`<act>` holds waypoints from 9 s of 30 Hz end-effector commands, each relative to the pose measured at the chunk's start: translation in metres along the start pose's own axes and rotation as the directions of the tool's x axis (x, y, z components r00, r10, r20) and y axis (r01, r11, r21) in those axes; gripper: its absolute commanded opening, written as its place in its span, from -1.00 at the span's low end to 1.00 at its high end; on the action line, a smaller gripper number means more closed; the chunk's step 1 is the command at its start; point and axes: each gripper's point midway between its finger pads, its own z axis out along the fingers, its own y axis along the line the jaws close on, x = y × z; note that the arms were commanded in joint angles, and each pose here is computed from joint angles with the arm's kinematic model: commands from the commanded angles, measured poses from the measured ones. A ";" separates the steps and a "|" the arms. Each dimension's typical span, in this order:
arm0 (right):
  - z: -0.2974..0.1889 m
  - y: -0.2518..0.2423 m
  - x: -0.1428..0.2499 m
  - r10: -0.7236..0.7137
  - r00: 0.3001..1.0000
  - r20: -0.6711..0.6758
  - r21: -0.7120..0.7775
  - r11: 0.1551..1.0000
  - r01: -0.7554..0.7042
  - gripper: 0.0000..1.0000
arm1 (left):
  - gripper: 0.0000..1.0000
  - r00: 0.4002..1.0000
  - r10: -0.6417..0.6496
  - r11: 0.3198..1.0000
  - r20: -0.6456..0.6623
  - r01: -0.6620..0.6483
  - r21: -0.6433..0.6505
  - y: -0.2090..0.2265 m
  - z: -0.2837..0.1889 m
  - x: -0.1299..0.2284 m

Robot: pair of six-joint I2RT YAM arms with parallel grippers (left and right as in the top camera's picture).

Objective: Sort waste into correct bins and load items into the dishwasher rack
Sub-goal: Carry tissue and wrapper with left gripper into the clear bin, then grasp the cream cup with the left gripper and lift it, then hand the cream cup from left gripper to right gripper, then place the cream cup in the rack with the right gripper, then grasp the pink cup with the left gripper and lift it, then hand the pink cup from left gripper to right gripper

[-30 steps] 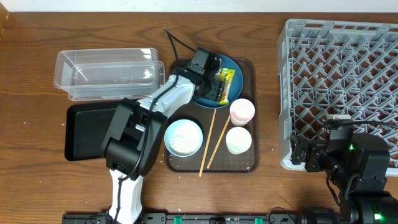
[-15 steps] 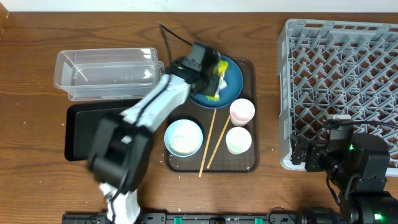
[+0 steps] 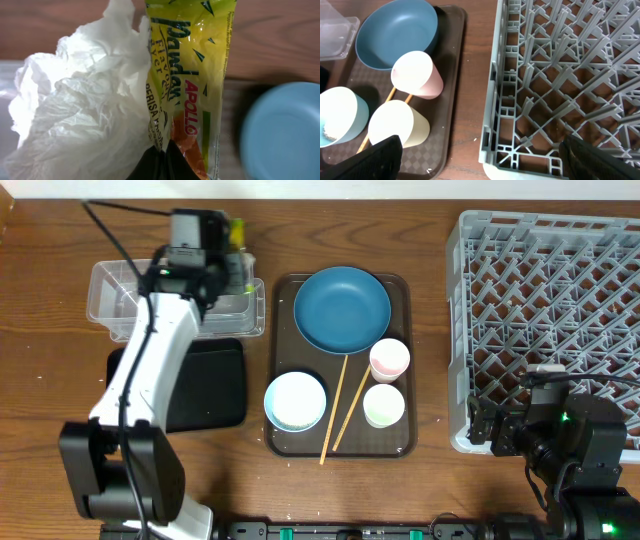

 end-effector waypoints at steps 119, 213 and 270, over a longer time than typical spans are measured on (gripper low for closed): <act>-0.048 0.158 -0.075 -0.141 0.916 0.374 -0.840 0.368 0.400 0.26 | -0.88 0.866 0.376 0.123 -0.330 0.307 0.944 -0.252 -0.232 0.121; 0.005 -0.129 -0.082 0.512 0.845 -0.156 0.274 0.844 -0.461 0.75 | 0.40 0.992 0.058 0.938 -0.109 -0.017 0.347 -0.084 -0.156 0.087; -0.023 0.116 -0.097 -0.270 0.962 0.049 -0.806 0.558 0.198 0.86 | -0.88 0.860 0.362 0.106 -0.359 0.344 0.933 -0.252 -0.191 0.114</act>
